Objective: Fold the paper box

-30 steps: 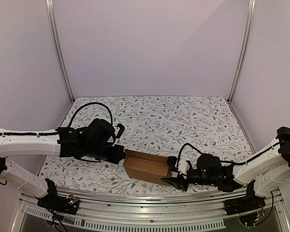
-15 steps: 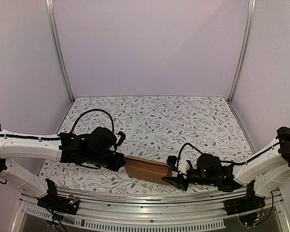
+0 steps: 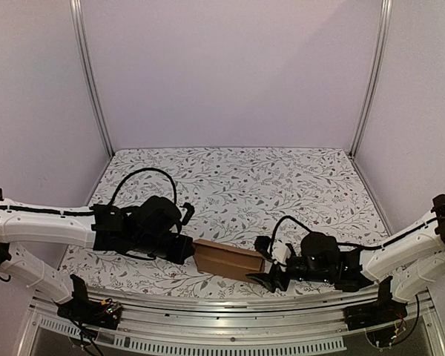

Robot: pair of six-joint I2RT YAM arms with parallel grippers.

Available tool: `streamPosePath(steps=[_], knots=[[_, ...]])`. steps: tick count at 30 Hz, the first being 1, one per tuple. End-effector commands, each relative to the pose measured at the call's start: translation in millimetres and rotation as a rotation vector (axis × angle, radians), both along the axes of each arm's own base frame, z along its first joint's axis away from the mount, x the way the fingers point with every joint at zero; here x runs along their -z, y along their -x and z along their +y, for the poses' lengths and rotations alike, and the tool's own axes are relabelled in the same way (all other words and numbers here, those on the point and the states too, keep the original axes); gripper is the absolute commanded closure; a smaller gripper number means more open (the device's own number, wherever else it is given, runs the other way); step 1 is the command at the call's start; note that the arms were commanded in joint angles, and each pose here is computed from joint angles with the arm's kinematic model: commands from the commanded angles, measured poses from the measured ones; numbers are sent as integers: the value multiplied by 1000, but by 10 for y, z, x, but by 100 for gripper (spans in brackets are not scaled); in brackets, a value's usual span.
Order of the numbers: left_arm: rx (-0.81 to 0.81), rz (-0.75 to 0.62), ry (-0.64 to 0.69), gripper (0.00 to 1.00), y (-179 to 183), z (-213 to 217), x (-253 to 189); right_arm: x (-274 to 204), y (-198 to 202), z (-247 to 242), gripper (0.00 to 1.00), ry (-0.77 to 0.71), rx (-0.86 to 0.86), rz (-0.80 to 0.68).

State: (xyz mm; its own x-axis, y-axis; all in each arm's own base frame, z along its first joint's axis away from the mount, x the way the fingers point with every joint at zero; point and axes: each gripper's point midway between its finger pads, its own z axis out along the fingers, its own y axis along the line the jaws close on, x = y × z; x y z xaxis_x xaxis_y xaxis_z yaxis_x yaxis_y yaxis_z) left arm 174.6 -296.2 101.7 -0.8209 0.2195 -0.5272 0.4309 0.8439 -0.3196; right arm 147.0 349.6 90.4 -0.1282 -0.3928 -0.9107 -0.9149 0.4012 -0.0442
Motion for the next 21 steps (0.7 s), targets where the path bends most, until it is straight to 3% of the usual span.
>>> streamPosePath(steps=[1, 4, 5, 6, 12, 21], knots=[[-22, 5, 3, 100, -7, -64, -49, -135, 5, -40, 21, 20, 8, -6], [-47, -1, 3, 100, -38, -53, -69, -178, 23, -93, 14, 48, 4, -11], [-53, -5, 3, 100, -48, -49, -80, -227, 32, -116, 4, 44, 2, -13], [-60, -8, 1, 100, -58, -41, -91, -236, 48, -140, 2, 56, -1, -10], [-72, -11, 7, 100, -72, -50, -114, -540, 95, -365, 1, 59, 20, -15], [-45, -6, -2, 100, -45, -96, -72, -722, -70, -627, 1, 88, 202, 39]])
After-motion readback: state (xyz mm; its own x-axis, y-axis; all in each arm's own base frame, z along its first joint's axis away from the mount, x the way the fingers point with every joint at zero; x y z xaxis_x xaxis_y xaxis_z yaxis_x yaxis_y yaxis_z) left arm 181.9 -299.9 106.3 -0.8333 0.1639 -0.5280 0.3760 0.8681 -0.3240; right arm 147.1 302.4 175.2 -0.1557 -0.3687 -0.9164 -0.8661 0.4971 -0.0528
